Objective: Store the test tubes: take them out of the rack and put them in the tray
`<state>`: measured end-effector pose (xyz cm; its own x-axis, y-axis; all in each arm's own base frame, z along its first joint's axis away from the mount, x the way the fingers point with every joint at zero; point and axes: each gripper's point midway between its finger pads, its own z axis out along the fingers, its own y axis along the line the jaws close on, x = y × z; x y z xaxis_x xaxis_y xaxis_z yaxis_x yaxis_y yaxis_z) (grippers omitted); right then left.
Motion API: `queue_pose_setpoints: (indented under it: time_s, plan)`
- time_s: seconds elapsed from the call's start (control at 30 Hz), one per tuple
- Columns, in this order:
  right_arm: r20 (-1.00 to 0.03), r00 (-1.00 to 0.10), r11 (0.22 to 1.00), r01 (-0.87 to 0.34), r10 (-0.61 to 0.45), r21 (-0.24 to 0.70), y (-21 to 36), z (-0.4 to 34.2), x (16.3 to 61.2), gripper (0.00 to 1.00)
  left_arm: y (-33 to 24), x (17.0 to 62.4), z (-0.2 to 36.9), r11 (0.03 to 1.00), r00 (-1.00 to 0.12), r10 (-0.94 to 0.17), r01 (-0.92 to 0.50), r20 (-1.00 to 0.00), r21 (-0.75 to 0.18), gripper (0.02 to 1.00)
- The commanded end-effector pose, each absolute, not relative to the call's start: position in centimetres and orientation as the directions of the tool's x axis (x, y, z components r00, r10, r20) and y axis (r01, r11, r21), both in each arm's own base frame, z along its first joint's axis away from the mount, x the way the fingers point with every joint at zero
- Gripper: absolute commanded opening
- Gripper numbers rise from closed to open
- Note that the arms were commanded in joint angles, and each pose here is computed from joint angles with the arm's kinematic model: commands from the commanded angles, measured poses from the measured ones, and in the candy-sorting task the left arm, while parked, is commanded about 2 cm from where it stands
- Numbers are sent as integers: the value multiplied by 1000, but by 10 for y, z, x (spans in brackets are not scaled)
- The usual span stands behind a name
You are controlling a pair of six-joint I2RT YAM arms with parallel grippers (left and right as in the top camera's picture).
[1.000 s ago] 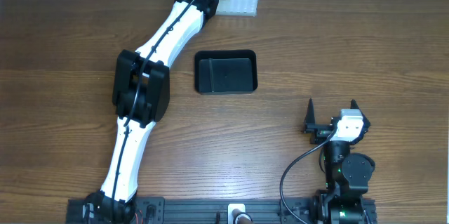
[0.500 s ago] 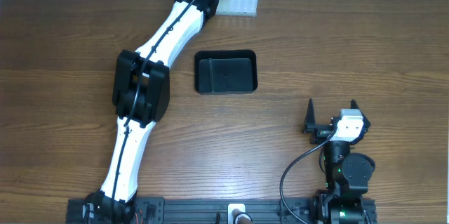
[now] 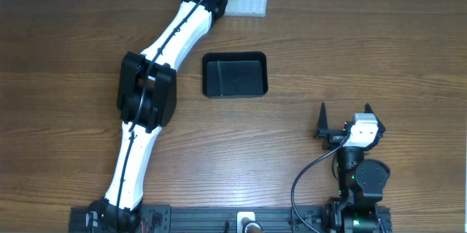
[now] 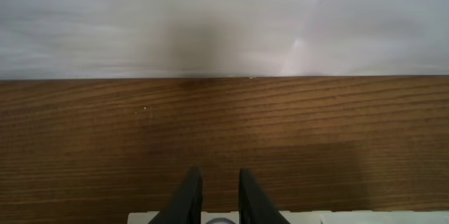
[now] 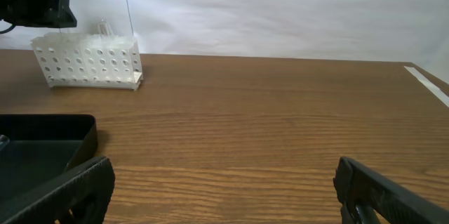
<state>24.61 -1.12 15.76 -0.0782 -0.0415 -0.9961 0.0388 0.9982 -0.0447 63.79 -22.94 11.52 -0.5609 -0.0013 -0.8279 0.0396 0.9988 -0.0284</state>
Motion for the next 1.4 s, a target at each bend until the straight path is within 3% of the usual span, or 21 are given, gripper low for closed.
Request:
queue_pose_setpoints:
  time_s: [0.03,0.37,0.87,1.17,1.4]
  plan:
    - [-996,-76,999,25,-42,-44,-9,157,246,991,-226,640,123,999,-554,-1,30,-832,-21,82]
    - [-996,-76,999,25,-42,-44,-9,157,246,993,-225,632,134,1000,-567,7,28,-824,-10,40]
    - [-996,-76,999,25,-42,-44,-9,157,246,993,-225,628,183,1000,-501,-14,15,-865,-25,38]
    - [-996,-76,999,25,-42,-44,-9,157,246,993,-220,621,234,999,-438,-41,5,-898,-48,40]
    - [-996,-76,999,25,-42,-44,-9,157,246,991,-221,590,290,998,-419,-43,32,-907,-62,60]
